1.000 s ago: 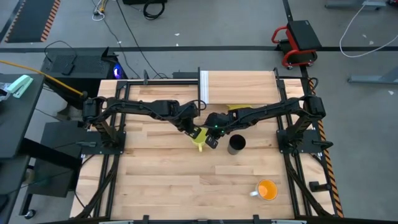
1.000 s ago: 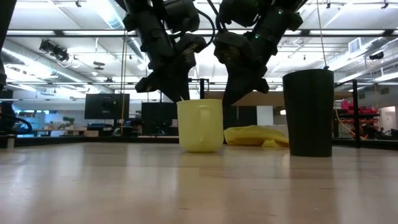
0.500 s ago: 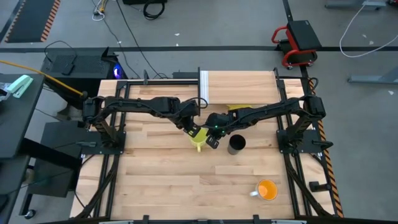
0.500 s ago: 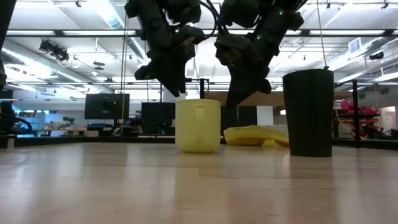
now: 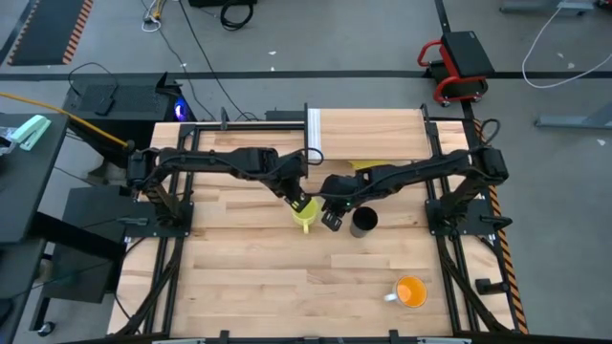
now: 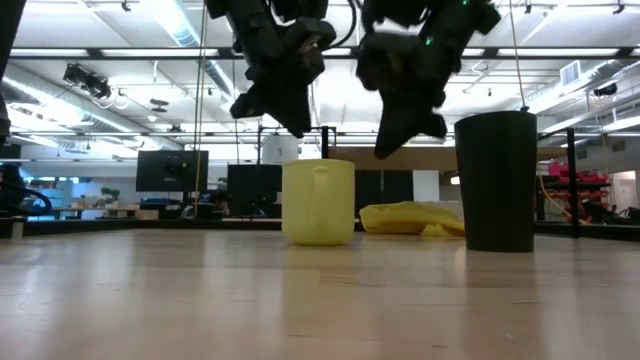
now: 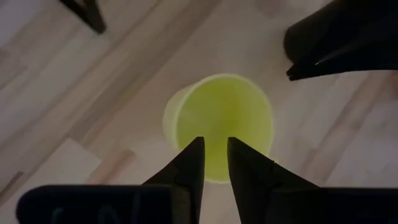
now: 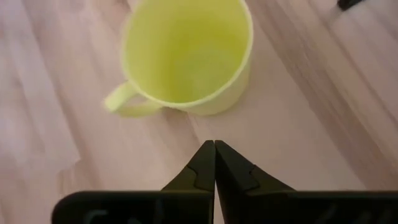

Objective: Stack small to large cups/mugs on shelf
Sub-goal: Put the yellow mug on the shelf

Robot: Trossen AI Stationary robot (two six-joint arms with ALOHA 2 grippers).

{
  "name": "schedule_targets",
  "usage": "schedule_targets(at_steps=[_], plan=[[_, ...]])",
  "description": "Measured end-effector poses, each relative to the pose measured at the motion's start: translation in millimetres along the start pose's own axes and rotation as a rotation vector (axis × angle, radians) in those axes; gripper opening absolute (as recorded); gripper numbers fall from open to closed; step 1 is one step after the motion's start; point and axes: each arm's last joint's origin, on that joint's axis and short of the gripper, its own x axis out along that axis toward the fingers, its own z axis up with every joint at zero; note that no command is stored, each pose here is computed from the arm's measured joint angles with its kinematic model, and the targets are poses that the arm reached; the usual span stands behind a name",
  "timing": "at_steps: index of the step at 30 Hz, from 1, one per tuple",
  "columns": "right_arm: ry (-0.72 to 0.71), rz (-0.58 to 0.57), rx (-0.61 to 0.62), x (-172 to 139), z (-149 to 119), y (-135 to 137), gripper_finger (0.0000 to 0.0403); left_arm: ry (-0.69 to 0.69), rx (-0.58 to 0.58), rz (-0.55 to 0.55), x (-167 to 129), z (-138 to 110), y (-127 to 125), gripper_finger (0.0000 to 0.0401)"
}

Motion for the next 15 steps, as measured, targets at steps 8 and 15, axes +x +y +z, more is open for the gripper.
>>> schedule_targets(at_steps=[8,15], plan=[[-0.119,-0.006,0.011,-43.1,1.2,-0.4,0.0011,0.037,-0.020,0.022,5.0,-3.4,0.3,0.0077],[-0.140,-0.028,-0.005,-48.6,0.9,-1.7,0.0015,0.145,-0.042,0.130,18.6,-12.7,8.9,0.0067]])
